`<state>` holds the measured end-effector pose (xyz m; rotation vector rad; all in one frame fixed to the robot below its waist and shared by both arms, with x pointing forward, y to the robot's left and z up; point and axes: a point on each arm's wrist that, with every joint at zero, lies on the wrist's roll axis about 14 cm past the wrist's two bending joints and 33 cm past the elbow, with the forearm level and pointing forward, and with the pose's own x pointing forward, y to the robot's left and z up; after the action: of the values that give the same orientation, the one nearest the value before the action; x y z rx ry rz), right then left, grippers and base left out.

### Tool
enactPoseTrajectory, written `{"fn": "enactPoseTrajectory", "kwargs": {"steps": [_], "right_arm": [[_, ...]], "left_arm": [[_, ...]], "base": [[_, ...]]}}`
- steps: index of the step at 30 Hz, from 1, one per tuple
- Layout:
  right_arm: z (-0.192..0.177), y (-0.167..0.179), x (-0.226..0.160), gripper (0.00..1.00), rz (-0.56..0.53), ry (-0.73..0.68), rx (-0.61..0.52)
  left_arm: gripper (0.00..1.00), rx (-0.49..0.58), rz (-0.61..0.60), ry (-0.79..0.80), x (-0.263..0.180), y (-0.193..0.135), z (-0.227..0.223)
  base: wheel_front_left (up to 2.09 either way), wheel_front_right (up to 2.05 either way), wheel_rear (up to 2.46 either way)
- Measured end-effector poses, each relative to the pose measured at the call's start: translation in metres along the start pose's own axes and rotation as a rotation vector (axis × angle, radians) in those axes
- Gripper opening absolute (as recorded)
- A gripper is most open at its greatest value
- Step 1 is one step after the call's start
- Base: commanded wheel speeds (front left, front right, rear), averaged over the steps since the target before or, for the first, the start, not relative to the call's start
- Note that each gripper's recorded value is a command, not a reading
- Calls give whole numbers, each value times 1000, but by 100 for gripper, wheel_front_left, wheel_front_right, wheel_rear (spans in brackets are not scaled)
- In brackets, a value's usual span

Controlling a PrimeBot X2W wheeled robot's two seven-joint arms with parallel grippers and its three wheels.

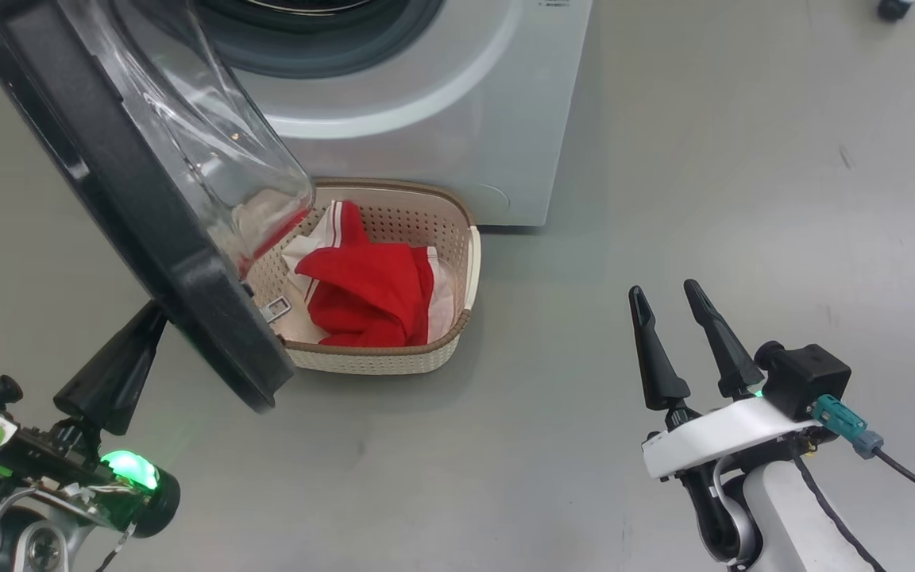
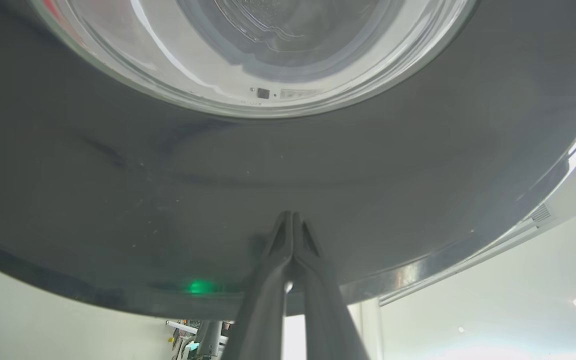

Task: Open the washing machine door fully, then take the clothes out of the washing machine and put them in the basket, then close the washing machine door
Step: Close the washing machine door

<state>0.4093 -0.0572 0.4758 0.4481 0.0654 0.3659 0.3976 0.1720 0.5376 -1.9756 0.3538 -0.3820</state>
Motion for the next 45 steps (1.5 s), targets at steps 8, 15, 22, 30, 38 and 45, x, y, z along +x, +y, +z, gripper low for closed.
{"fn": "enactPoseTrajectory", "kwargs": {"steps": [8,15,22,30,38,45], "right_arm": [[16,-26,-12,100,-85,-43,-5],[27,-49,-29,100,-169,-71,-7],[37,-69,-48,100,-248,-99,-14],[50,-89,-67,100,-328,-134,-12],[57,-105,-83,100,-402,-158,-7],[64,-119,-95,100,-459,-177,-11]], "left_arm": [[0,-35,42,31,28,19,-11],[0,-68,88,39,56,40,-16],[0,-75,152,64,82,63,-24],[0,-109,170,62,116,79,-32],[0,-132,136,64,156,77,-41],[0,-156,120,60,187,81,-51]], "base": [[0,0,0],[0,0,0],[0,0,0],[0,0,0],[0,0,0],[0,0,0]]}}
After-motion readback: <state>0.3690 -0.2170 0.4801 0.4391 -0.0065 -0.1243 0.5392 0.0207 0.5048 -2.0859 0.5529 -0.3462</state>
